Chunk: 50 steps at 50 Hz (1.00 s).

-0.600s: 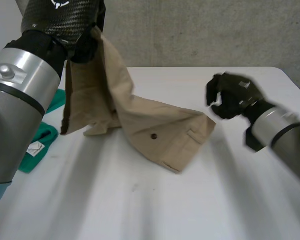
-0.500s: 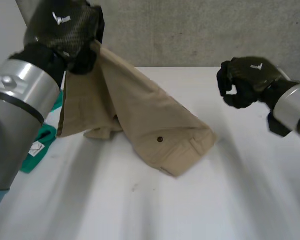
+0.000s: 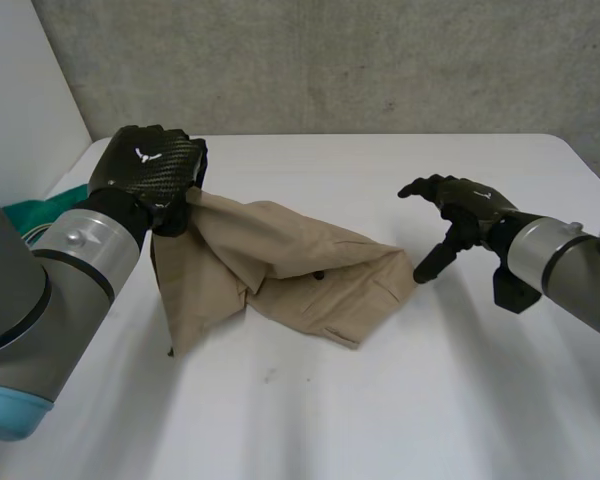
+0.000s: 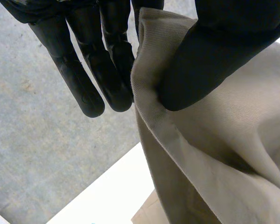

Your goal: Fold the laundry.

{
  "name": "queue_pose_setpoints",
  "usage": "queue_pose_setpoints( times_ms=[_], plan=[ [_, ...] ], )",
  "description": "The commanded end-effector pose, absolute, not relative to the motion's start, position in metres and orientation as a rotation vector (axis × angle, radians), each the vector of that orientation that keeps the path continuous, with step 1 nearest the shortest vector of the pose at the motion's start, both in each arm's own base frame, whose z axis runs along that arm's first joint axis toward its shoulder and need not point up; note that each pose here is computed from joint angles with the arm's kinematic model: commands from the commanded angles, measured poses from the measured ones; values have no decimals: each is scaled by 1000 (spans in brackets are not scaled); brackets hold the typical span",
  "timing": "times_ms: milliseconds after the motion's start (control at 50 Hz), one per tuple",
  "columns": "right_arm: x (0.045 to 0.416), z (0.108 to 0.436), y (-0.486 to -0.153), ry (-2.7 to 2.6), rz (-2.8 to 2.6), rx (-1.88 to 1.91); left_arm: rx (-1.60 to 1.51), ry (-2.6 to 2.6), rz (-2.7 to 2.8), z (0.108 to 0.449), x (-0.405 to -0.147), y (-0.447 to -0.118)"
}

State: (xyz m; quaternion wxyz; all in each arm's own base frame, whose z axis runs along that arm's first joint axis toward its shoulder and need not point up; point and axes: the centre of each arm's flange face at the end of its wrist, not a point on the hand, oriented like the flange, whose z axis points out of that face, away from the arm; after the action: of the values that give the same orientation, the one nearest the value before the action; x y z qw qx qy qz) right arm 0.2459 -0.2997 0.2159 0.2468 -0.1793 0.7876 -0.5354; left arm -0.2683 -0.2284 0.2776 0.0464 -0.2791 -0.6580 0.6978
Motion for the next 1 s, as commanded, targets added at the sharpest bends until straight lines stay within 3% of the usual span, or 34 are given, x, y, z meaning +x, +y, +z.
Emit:
queue_pose_setpoints(
  times_ms=[20, 240, 320, 400, 420, 460, 560, 640, 720, 880, 940, 1000],
  plan=[
    [265, 191, -319, 2144, -1405, -486, -843, -1962, 2163, 290, -265, -216],
    [300, 142, -338, 2145, -1258, -427, -806, -1898, 2231, 311, -259, -207],
    [304, 141, -345, 2134, -1266, -412, -799, -1887, 2249, 314, -257, -208],
    [297, 175, -350, 2100, -1389, -437, -791, -1892, 2262, 315, -255, -211],
    [294, 207, -347, 2048, -1489, -495, -790, -1896, 2263, 315, -254, -212],
    [291, 239, -340, 1997, -1583, -571, -779, -1907, 2274, 315, -251, -216],
    [275, 319, -292, 1922, -1839, -1035, -757, -1913, 2297, 320, -246, -221],
    [267, 340, -264, 1909, -1915, -1342, -738, -1867, 2336, 332, -244, -215],
    [258, 367, -242, 1900, -1985, -1390, -712, -1820, 2382, 345, -240, -209],
    [249, 371, -226, 1953, -1944, -1440, -707, -1825, 2391, 346, -238, -213],
    [248, 353, -230, 2009, -1850, -1521, -724, -1858, 2365, 337, -240, -218],
    [252, 330, -241, 2051, -1751, -1600, -781, -1968, 2258, 304, -249, -237]
  ],
)
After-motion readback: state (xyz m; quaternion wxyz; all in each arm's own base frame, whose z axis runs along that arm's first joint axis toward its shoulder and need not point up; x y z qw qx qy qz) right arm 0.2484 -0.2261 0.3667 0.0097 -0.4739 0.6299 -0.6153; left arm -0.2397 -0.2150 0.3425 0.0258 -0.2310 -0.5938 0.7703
